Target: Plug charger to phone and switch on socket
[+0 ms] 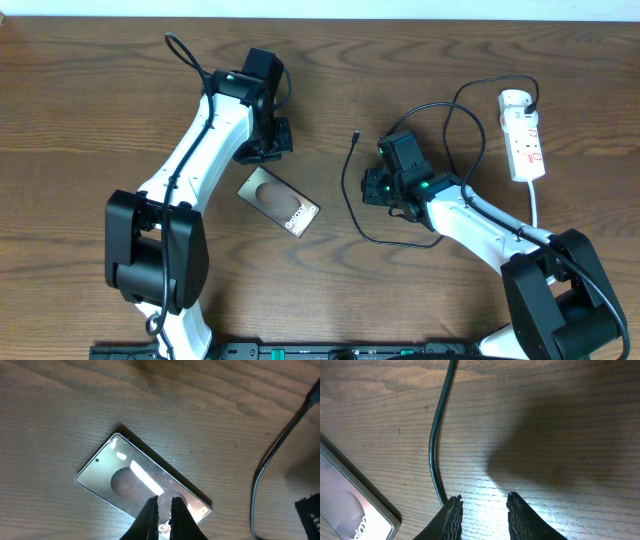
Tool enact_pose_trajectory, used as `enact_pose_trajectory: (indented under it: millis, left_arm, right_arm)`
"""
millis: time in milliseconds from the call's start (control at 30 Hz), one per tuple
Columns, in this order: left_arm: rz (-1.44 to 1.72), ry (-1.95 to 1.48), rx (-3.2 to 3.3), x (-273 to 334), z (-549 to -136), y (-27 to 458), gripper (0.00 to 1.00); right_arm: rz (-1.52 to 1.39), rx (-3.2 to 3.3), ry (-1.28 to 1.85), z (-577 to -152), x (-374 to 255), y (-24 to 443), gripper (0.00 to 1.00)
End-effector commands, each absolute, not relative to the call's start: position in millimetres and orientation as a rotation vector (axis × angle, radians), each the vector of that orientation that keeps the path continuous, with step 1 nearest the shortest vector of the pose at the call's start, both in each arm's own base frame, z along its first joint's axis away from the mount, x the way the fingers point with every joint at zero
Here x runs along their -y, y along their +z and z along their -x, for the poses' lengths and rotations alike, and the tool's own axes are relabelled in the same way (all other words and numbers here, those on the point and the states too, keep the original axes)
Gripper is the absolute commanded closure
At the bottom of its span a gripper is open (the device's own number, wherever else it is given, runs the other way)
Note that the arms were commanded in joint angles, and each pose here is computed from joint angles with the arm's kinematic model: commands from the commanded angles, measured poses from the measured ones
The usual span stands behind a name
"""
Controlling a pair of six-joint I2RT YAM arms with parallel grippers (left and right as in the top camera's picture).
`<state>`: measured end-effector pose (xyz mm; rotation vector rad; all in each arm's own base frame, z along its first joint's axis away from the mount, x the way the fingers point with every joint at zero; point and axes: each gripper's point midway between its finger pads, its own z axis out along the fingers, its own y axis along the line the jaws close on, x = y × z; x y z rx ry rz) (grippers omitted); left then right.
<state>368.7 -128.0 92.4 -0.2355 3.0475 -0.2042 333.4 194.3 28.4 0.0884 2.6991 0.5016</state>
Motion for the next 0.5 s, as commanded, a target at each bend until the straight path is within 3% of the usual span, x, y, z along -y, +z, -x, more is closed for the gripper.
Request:
enact_pose_trajectory:
  millis: [0,467]
  left_arm:
    - [0.297,-0.201,-3.016,126.4,-369.8,101.5,0.93]
    - [0.388,-0.208,-3.005,126.5,-370.1,93.5,0.93]
  right_arm:
    - [-0.091,-2.686,0.479,-339.9,-189.8,30.3,0.71]
    - [-0.091,-2.687,0.478,-339.8,-189.6,30.2,0.7]
